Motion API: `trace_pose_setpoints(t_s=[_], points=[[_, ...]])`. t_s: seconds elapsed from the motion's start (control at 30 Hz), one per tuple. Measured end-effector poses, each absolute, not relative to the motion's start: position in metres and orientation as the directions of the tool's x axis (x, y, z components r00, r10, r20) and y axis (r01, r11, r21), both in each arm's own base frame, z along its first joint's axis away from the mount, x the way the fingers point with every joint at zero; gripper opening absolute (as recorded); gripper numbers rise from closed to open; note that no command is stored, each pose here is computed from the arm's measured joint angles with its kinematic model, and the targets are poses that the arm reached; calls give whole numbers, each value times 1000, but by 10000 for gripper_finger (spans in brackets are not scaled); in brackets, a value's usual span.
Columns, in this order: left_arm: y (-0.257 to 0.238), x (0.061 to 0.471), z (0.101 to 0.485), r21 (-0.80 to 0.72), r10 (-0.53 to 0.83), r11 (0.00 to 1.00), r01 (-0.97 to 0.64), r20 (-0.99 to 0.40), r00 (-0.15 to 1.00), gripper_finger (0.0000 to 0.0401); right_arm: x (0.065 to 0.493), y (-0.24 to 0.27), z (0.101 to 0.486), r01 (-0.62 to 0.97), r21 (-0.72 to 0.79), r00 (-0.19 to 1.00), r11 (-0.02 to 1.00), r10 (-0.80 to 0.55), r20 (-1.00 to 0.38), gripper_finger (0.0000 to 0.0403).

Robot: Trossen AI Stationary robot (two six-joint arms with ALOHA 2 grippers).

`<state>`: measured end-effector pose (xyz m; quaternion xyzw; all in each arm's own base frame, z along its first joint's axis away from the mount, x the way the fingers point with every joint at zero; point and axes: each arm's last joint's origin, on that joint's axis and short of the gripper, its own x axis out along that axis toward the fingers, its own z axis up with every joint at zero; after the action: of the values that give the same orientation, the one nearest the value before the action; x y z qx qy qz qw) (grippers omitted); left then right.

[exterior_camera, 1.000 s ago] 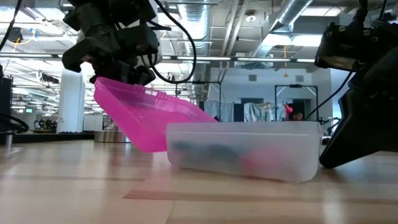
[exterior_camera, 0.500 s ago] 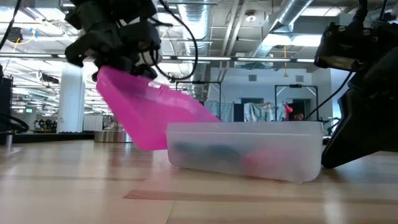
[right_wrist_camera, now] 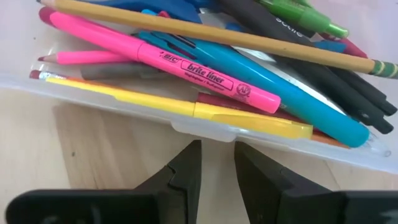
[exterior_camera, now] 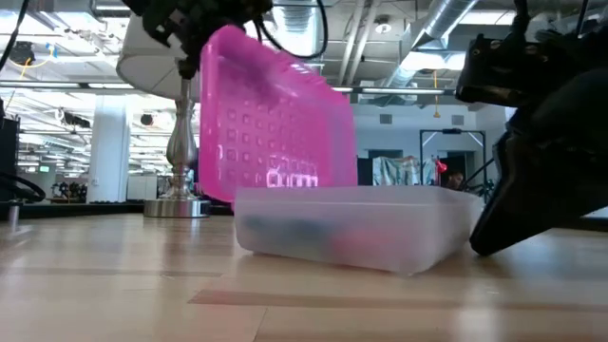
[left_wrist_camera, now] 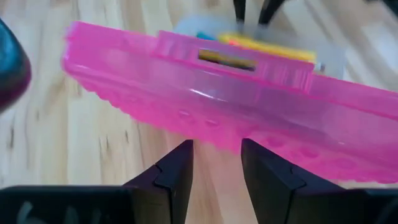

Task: Pick & place school supplies into a supply box
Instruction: Close the pink supply box

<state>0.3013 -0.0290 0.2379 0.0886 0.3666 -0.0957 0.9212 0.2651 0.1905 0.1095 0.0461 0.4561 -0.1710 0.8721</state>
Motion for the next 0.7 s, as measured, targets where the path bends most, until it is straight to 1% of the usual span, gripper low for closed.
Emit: trace_pose_setpoints(t_s=[0.13, 0.43, 0.6, 0.7], points=[[-34, 306, 241, 101, -128, 963, 250, -644, 754, 128, 268, 188, 110, 352, -73, 530, 933, -263, -806, 93], [-38, 311, 247, 103, -143, 964, 247, -583, 800, 128, 271, 188, 111, 361, -57, 551, 931, -263, -792, 93], [-39, 313, 243, 89, -145, 966, 243, -594, 792, 128, 277, 185, 112, 341, -58, 570, 938, -255, -781, 93], [-40, 315, 235, 48, -181, 963, 265, -617, 766, 128, 283, 181, 113, 333, -59, 580, 941, -254, -774, 93]])
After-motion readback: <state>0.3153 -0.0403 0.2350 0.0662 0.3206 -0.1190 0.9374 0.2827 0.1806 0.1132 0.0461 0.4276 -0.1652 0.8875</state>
